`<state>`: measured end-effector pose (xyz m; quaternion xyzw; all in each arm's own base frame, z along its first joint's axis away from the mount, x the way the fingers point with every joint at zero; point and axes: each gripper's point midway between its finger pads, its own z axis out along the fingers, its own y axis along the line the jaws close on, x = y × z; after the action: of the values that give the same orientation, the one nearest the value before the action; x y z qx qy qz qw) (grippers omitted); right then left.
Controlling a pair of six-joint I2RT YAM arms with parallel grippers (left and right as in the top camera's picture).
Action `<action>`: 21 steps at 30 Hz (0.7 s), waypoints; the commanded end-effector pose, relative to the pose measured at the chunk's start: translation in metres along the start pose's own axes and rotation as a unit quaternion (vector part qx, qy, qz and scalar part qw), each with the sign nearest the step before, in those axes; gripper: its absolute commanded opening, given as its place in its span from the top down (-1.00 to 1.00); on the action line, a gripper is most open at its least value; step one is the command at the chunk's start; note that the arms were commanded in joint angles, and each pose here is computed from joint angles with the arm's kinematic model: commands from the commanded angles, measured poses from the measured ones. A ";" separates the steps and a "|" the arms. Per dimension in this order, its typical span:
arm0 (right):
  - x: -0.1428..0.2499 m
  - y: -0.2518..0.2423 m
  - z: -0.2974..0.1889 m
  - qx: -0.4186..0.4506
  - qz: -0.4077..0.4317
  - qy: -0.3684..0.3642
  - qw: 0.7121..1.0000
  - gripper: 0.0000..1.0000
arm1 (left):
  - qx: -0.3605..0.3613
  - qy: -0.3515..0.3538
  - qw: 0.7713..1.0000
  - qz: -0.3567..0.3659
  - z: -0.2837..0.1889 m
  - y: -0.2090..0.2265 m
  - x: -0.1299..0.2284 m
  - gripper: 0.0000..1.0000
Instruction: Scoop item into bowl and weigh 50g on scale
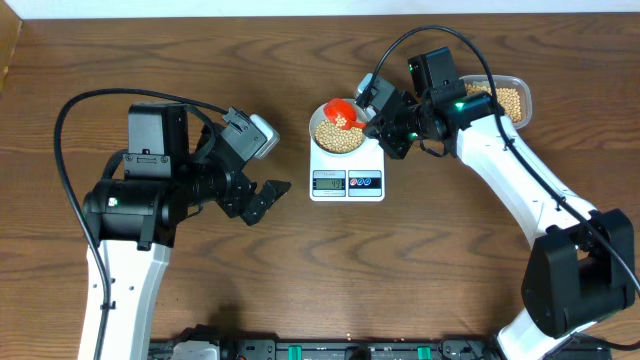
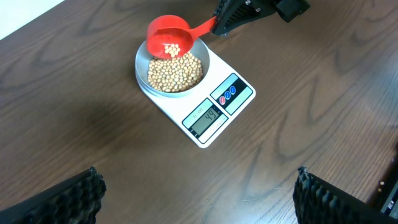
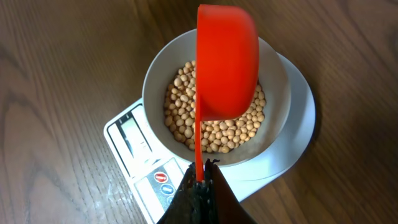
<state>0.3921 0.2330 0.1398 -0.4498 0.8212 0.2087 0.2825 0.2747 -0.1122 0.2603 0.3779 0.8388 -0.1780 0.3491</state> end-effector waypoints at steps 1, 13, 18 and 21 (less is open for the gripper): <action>-0.016 0.003 -0.014 0.008 -0.020 -0.019 1.000 0.98 | -0.001 -0.017 1.000 0.004 -0.008 -0.001 -0.011 -0.98; -0.023 0.002 -0.024 0.024 -0.026 -0.029 0.999 0.98 | -0.001 -0.017 1.000 0.004 -0.008 -0.001 -0.011 -0.98; -0.018 0.003 -0.020 0.018 -0.014 -0.022 0.999 0.98 | -0.001 -0.017 1.000 0.004 -0.008 -0.001 -0.011 -0.98; -0.019 0.008 -0.019 0.005 -0.012 -0.027 1.000 0.98 | -0.001 -0.017 1.000 0.004 -0.008 -0.001 -0.011 -0.98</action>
<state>0.3935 0.2303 0.1535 -0.4504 0.8179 0.1957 0.2998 0.2746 -0.1122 0.2603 0.3779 0.8389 -0.1781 0.3490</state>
